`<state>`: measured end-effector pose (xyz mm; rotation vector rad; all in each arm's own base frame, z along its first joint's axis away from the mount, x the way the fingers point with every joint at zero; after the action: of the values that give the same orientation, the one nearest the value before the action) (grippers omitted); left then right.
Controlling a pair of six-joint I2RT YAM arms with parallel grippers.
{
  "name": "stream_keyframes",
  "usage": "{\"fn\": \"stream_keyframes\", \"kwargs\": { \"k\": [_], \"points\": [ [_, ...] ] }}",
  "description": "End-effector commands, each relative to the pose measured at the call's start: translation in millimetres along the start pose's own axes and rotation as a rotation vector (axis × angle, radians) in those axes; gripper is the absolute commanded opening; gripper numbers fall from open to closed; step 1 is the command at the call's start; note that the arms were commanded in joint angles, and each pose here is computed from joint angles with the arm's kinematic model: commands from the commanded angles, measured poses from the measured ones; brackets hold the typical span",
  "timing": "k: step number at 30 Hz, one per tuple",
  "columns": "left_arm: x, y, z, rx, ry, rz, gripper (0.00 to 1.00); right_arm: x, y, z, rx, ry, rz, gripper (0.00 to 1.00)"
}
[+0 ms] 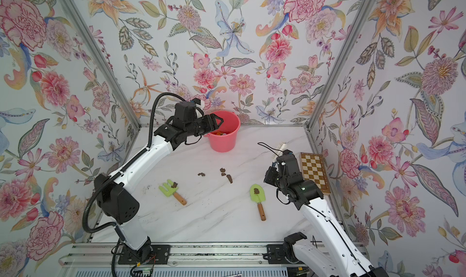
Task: Brush the soil off the hand trowel and place it into the bucket
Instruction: Place the hand trowel in the bucket, then adjust the hand trowel at the center of the board.
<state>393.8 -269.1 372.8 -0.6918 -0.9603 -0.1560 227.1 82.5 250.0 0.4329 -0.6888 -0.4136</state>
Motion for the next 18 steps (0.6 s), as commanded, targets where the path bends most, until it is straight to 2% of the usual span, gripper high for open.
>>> {"fn": "stream_keyframes", "kwargs": {
  "k": [1, 6, 14, 18],
  "points": [
    [0, -13, 25, 0.139, -0.131, -0.183, 0.74, 4, 5, 14, 0.043, -0.005, 0.039, 0.02],
    [-21, -47, 60, 0.179, -0.252, -0.274, 0.85, 1, 1, 18, 0.066, 0.002, 0.090, 0.03],
    [-91, -79, 71, 0.266, -0.193, -0.323, 0.98, -9, -9, 15, 0.084, 0.049, 0.135, 0.03],
    [-114, -95, 69, 0.346, -0.170, -0.350, 0.99, -11, -16, 13, 0.063, 0.046, 0.150, 0.04]
  ]
}}
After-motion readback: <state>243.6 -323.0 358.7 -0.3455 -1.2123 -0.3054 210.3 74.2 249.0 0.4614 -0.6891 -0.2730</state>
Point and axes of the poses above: each gripper's point midway between its finger pads, its own z axis back along the fingers, its own y axis along the line the jaws close on, x = y × z, the point moved 6 cm from there along z, back along the fingers, and after that the axes turned 9 degrees about -z, right-handed, at the moved point
